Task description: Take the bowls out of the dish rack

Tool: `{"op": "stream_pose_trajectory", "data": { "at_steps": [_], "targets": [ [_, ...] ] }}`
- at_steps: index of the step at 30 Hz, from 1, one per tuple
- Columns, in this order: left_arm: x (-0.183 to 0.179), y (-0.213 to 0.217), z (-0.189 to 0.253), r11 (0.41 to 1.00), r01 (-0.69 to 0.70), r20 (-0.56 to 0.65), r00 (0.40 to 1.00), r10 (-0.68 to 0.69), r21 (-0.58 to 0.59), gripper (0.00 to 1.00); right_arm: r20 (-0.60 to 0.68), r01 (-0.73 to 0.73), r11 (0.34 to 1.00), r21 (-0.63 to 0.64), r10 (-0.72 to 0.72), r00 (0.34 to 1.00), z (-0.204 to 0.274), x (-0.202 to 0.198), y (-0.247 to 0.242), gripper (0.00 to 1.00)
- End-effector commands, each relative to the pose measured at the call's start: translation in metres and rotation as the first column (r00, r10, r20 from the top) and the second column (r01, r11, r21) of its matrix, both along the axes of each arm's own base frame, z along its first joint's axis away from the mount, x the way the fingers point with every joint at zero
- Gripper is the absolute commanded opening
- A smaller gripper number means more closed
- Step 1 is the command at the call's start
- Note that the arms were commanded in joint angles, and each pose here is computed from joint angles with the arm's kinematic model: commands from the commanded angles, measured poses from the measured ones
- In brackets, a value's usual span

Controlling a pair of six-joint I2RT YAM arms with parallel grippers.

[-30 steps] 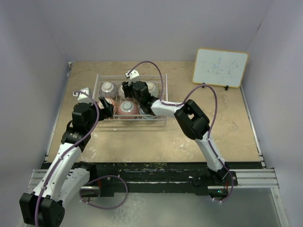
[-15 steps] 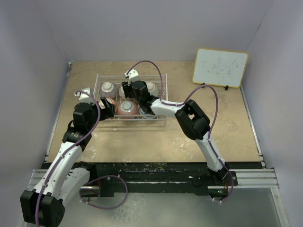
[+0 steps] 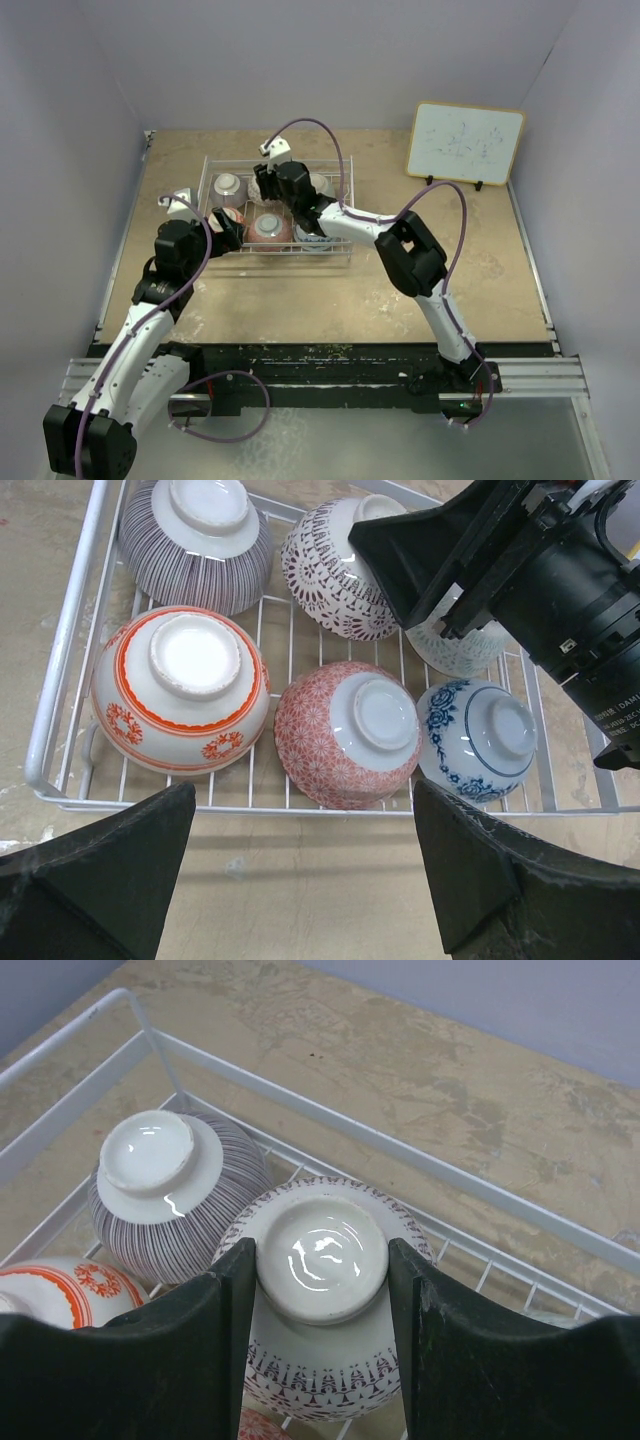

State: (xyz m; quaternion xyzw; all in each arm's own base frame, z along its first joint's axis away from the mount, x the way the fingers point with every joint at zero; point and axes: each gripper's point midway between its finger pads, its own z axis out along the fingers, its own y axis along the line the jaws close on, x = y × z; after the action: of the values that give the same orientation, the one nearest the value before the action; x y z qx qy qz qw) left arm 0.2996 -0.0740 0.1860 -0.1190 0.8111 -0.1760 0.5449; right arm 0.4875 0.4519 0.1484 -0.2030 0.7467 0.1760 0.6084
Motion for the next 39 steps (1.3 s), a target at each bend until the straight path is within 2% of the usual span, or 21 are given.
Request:
{"op": "stream_pose_trajectory", "data": {
  "at_steps": [1, 6, 12, 14, 23, 32, 39],
  "targets": [
    [0.003, -0.006, 0.013, 0.999, 0.018, 0.066, 0.998, -0.015, -0.041, 0.92, 0.168, -0.011, 0.986, 0.168, -0.018, 0.986, 0.114, 0.004, 0.001, 0.00],
    [0.008, -0.013, 0.021, 0.994, 0.028, 0.086, 0.996, -0.019, -0.104, 0.93, 0.185, -0.011, 0.982, 0.189, -0.024, 0.982, 0.133, 0.000, -0.009, 0.00],
    [0.013, -0.039, 0.043, 0.968, 0.145, 0.161, 0.981, -0.112, -0.207, 1.00, 0.206, -0.061, 0.961, 0.269, 0.004, 0.978, 0.168, -0.023, -0.024, 0.00],
    [0.014, -0.045, 0.049, 0.955, 0.176, 0.188, 0.973, -0.132, -0.239, 0.99, 0.207, -0.068, 0.954, 0.292, 0.006, 0.978, 0.176, -0.031, -0.032, 0.00],
    [0.016, -0.070, 0.068, 0.886, 0.319, 0.308, 0.926, -0.216, -0.338, 0.99, 0.131, -0.097, 0.897, 0.432, 0.044, 0.990, 0.183, -0.052, -0.080, 0.00],
    [0.004, -0.097, 0.078, 0.772, 0.526, 0.473, 0.815, -0.335, -0.358, 0.99, 0.114, -0.137, 0.815, 0.563, 0.088, 0.990, 0.192, -0.087, -0.137, 0.00],
    [0.006, -0.102, 0.061, 0.749, 0.547, 0.476, 0.806, -0.350, -0.374, 0.99, 0.086, -0.156, 0.786, 0.598, 0.130, 0.988, 0.176, -0.109, -0.145, 0.00]
  ]
}}
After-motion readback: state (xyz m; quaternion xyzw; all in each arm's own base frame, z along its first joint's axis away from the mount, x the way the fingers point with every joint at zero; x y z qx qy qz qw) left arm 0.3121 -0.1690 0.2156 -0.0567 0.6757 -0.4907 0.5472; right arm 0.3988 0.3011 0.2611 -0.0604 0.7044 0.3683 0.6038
